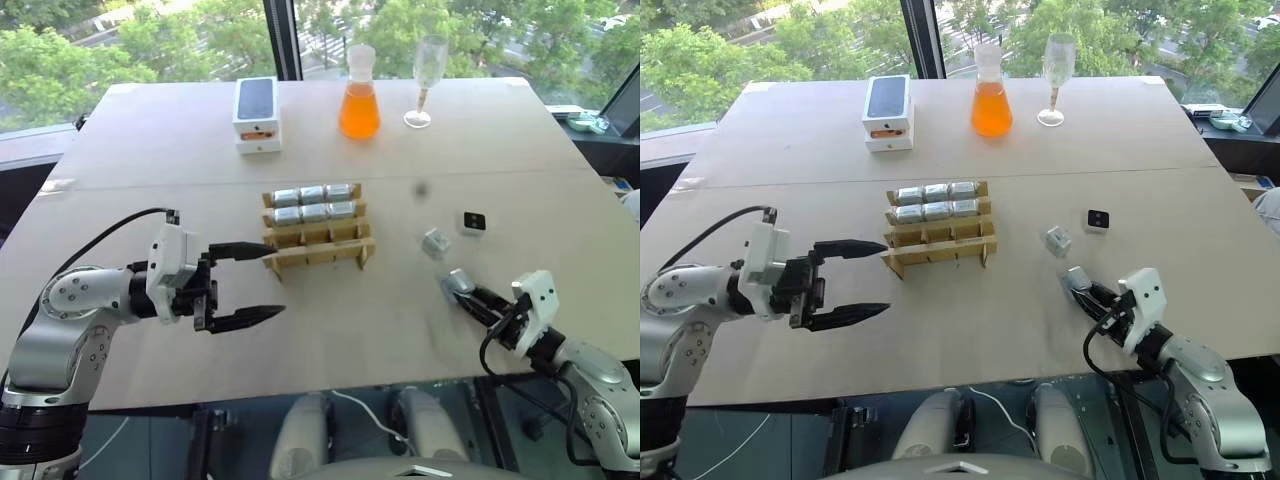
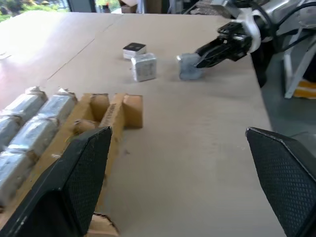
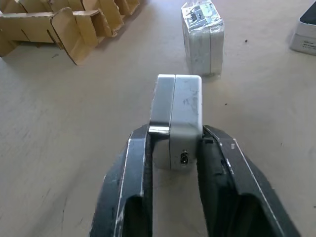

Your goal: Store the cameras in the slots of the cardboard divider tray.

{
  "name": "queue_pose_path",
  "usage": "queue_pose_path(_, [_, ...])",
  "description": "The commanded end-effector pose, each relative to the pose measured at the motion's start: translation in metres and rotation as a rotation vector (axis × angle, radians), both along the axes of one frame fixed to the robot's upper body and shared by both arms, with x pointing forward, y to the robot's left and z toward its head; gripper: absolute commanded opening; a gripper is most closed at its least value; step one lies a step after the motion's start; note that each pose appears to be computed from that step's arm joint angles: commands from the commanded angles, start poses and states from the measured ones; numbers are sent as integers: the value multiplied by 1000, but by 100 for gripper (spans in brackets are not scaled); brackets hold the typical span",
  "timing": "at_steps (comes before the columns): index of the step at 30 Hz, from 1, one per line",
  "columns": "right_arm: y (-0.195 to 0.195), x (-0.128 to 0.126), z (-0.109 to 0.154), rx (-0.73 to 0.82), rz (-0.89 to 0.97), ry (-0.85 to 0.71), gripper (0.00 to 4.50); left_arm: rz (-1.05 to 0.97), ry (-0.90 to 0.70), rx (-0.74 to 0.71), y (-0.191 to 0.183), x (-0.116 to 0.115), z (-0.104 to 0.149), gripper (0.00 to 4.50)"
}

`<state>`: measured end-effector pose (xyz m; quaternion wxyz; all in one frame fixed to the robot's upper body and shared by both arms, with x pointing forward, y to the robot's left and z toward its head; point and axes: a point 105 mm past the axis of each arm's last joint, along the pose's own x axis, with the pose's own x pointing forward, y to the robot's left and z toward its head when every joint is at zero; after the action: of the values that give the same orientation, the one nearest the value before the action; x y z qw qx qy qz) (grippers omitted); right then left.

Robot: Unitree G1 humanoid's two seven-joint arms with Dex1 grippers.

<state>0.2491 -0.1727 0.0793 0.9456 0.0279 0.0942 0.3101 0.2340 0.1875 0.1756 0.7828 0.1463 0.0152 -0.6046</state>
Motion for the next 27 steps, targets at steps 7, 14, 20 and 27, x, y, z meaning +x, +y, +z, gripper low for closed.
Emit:
queue_pose_path(7, [2, 13, 31, -40, 85, -152, 71, -44, -16, 24, 3, -7, 8, 450])
queue_pose_path(14, [56, 43, 76, -145, 418, -299, 71, 36, -21, 6, 17, 2, 7, 450])
queue_pose_path(20, [134, 67, 96, -268, 810, -417, 71, 124, -25, 8, 42, 9, 2, 450])
queue_pose_path(27, [203, 81, 104, -344, 1046, -481, 71, 276, -69, 17, 74, 3, 8, 450])
